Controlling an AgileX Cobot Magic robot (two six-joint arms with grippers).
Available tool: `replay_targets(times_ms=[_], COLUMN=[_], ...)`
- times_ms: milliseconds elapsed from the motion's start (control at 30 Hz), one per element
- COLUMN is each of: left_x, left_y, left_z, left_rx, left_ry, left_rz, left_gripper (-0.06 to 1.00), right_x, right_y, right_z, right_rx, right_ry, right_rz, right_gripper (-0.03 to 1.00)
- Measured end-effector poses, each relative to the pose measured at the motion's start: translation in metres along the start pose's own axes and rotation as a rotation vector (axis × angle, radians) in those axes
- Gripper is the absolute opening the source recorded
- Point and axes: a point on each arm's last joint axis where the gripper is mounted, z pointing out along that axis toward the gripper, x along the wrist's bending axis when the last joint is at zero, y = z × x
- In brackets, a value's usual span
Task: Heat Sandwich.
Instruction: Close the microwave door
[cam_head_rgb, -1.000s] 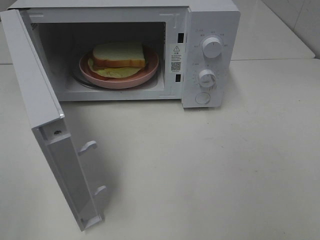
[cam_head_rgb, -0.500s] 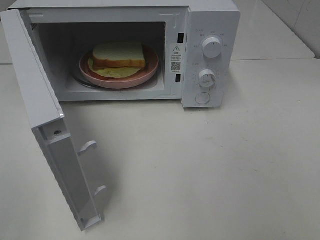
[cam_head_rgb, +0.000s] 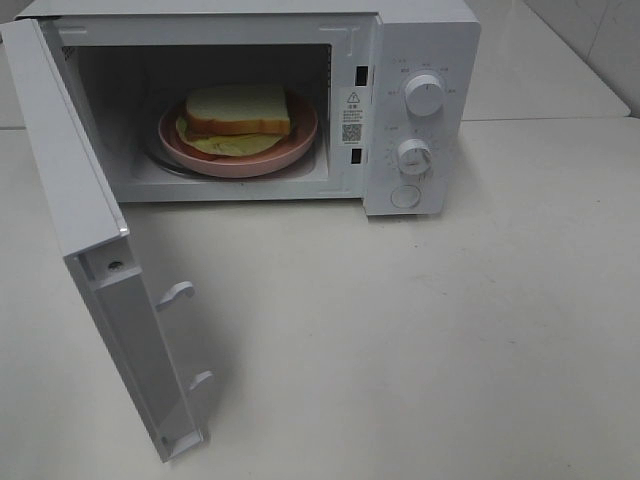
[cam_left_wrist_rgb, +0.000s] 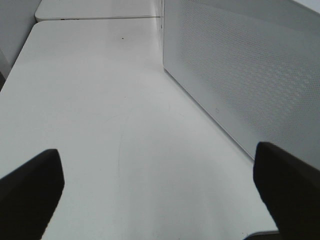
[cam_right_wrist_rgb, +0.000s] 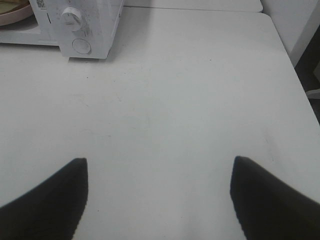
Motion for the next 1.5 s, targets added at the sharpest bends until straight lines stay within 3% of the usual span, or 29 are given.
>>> replay_targets(times_ms=[1333,1500], left_x=[-0.001,0.001], left_y=[0.006,0.019], left_z=[-0.004,0.004], left_rx=[-0.027,-0.017], left_ry=[-0.012,0.007], left_rz=[-0.007,-0.001], left_gripper=[0.97,0.9], right_x=[0.0,0.0], right_y=[0.0,0.0], right_z=[0.0,0.0], right_rx=[0.0,0.0], right_ry=[0.0,0.0], right_rz=[0.007,0.007], right_gripper=[0.76,0.76])
